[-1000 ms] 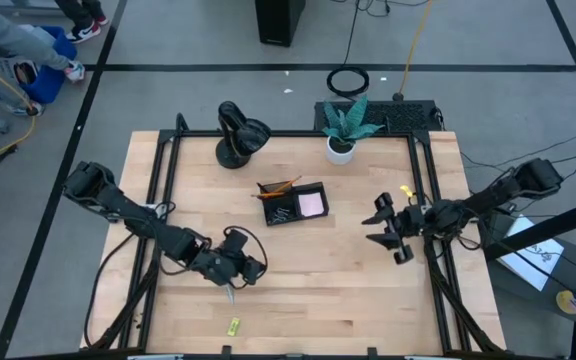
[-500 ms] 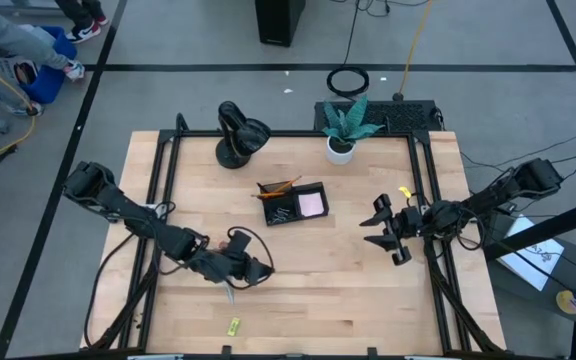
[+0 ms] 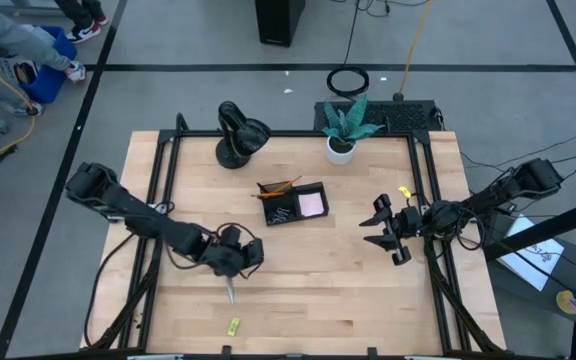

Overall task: Pick and place office supplies into organizer
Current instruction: Put the red scissors into the desk organizer

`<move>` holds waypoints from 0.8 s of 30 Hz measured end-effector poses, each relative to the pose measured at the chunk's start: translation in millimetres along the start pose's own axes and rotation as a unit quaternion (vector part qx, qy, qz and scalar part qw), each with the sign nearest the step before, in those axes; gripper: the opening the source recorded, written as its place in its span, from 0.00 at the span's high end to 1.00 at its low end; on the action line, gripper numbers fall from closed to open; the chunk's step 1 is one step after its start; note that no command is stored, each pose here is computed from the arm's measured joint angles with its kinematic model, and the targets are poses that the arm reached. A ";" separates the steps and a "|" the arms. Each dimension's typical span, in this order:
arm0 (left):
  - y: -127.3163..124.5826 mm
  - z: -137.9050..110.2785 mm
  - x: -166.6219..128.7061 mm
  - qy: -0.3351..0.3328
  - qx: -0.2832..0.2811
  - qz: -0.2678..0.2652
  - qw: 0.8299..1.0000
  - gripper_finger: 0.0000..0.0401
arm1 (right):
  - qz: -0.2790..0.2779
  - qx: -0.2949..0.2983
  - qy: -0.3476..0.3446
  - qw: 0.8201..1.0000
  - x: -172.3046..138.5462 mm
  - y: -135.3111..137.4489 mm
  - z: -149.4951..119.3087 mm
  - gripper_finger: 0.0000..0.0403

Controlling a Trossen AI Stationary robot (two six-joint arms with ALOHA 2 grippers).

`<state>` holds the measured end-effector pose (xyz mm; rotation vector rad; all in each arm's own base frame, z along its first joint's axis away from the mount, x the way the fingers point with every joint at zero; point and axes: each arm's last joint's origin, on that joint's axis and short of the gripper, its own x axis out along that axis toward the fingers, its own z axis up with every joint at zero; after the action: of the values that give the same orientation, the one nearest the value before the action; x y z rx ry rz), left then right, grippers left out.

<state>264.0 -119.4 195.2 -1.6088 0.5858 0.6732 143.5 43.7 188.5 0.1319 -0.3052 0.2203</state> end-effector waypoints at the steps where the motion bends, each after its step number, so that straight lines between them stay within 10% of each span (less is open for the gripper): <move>1: 3.5 1.4 2.6 0.002 -0.007 0.021 1.000 0.71 | 0.000 0.000 0.000 1.000 0.0 0.0 -0.1 0.60; 24: 34.7 2.6 8.0 -0.064 -0.175 0.146 0.971 0.71 | -0.001 -0.001 0.010 1.000 -0.1 -0.1 -1.9 0.60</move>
<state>244.9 -121.6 165.1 -1.8040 0.6405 1.1431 144.0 43.9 186.7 0.1278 -0.2854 0.2198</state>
